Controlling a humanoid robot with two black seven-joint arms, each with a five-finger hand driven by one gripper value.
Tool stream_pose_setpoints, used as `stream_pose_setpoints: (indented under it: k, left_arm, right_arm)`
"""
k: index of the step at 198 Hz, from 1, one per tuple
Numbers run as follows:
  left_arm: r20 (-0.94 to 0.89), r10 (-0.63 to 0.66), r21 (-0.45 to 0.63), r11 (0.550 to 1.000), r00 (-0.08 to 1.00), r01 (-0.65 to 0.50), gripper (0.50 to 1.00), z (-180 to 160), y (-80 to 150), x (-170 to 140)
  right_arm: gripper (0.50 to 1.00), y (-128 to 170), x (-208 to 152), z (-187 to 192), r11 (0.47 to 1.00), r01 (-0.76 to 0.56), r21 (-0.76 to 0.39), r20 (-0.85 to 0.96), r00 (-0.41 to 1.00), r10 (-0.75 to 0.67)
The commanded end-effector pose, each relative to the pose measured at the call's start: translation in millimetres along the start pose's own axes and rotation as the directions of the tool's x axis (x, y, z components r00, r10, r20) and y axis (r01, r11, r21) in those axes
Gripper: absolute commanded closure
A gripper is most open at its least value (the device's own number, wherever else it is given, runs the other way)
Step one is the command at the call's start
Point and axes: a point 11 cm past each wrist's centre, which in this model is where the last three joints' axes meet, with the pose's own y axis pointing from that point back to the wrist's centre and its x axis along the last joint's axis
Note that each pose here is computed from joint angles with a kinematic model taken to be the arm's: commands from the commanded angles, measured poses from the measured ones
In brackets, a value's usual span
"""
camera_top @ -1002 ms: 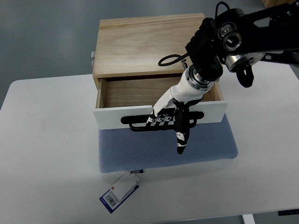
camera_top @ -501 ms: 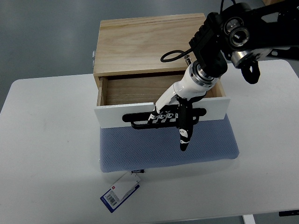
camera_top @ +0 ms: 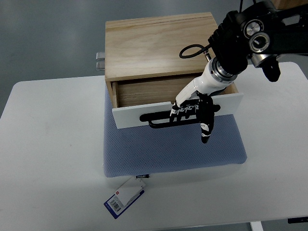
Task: Open wood drawer with right hand
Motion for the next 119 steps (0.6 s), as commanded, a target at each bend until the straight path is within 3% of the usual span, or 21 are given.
stream_pose_setpoints:
  k: [1, 85, 86, 102, 103, 105, 119]
  left_arm:
    - [0.001, 0.0, 0.0, 1.0, 1.0, 0.0, 0.5, 0.0, 0.0, -0.1]
    - [0.001, 0.003, 0.0, 1.0, 1.0, -0.003, 0.5, 0.0, 0.0, 0.3]
    - [0.001, 0.003, 0.0, 1.0, 1.0, -0.003, 0.5, 0.0, 0.0, 0.3]
    - [0.001, 0.003, 0.0, 1.0, 1.0, -0.003, 0.5, 0.0, 0.0, 0.3]
    - [0.001, 0.003, 0.0, 1.0, 1.0, -0.003, 0.5, 0.0, 0.0, 0.3]
    - [0.001, 0.003, 0.0, 1.0, 1.0, -0.003, 0.5, 0.0, 0.0, 0.3]
    - [0.001, 0.003, 0.0, 1.0, 1.0, -0.003, 0.5, 0.0, 0.0, 0.3]
  right_arm:
    - [0.56, 6.1, 3.3, 0.7, 1.0, -0.016, 0.007, 0.01, 1.0, 0.016]
    - [0.56, 51.9, 26.6, -2.8, 0.988, -0.146, 0.054, 0.04, 0.989, 0.144]
    - [0.56, 66.6, 34.3, -4.1, 0.978, -0.193, 0.082, 0.057, 0.98, 0.189]
    - [0.56, 76.4, 39.9, -4.8, 0.969, -0.225, 0.099, 0.067, 0.973, 0.219]
    - [0.56, 93.8, 52.4, -1.7, 0.949, -0.288, 0.125, 0.105, 0.955, 0.276]
    - [0.56, 98.8, 56.0, -0.4, 0.943, -0.306, 0.131, 0.117, 0.949, 0.292]
    - [0.56, 117.3, 69.7, 7.9, 0.914, -0.375, 0.154, 0.17, 0.921, 0.349]
